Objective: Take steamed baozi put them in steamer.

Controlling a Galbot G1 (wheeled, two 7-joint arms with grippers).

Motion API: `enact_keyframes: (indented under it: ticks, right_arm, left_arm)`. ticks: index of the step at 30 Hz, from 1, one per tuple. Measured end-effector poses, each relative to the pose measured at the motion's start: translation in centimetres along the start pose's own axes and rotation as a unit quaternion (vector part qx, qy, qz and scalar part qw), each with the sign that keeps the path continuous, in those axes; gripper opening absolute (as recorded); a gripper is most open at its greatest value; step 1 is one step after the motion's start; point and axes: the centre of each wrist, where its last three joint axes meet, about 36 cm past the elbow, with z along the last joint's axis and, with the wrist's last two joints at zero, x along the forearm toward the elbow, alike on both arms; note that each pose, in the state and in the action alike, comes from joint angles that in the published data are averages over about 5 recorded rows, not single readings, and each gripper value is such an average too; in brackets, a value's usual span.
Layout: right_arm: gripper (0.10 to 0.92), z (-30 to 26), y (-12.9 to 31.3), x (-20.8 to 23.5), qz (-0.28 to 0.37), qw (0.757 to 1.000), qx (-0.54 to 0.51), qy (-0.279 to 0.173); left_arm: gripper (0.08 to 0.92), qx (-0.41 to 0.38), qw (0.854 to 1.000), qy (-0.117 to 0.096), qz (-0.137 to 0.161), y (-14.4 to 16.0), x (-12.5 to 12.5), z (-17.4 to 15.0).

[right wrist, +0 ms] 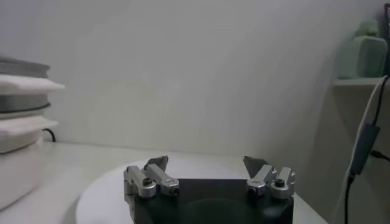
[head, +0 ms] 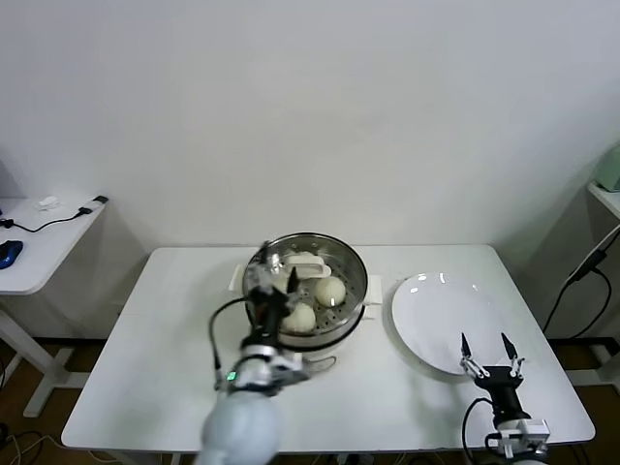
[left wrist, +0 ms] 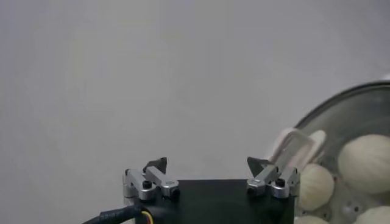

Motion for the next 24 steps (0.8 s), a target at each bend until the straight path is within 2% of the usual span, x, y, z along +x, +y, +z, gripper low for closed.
enact_keyframes:
  ticks: [6, 11, 17, 24]
  right_arm:
    - [0.823, 0.1, 0.6, 0.1, -0.008, 1.0, -0.02, -0.012]
    - [0.823, 0.3, 1.0, 0.1, -0.01, 0.999, -0.035, -0.021]
    - [0.823, 0.5, 1.2, 0.1, -0.009, 0.999, -0.049, -0.022]
    - [0.823, 0.9, 1.4, 0.2, -0.006, 0.998, -0.06, -0.018]
  left_arm:
    - [0.823, 0.119, 0.993, 0.003, -0.001, 3.4, 1.4, 7.7]
    - [0.823, 0.219, 0.976, 0.017, 0.003, 4.9, 2.3, 13.9]
    - [0.823, 0.325, 0.945, 0.039, 0.008, 4.1, 3.5, 19.7]
    - [0.823, 0.388, 0.92, 0.058, 0.004, 2.3, 4.9, 23.9]
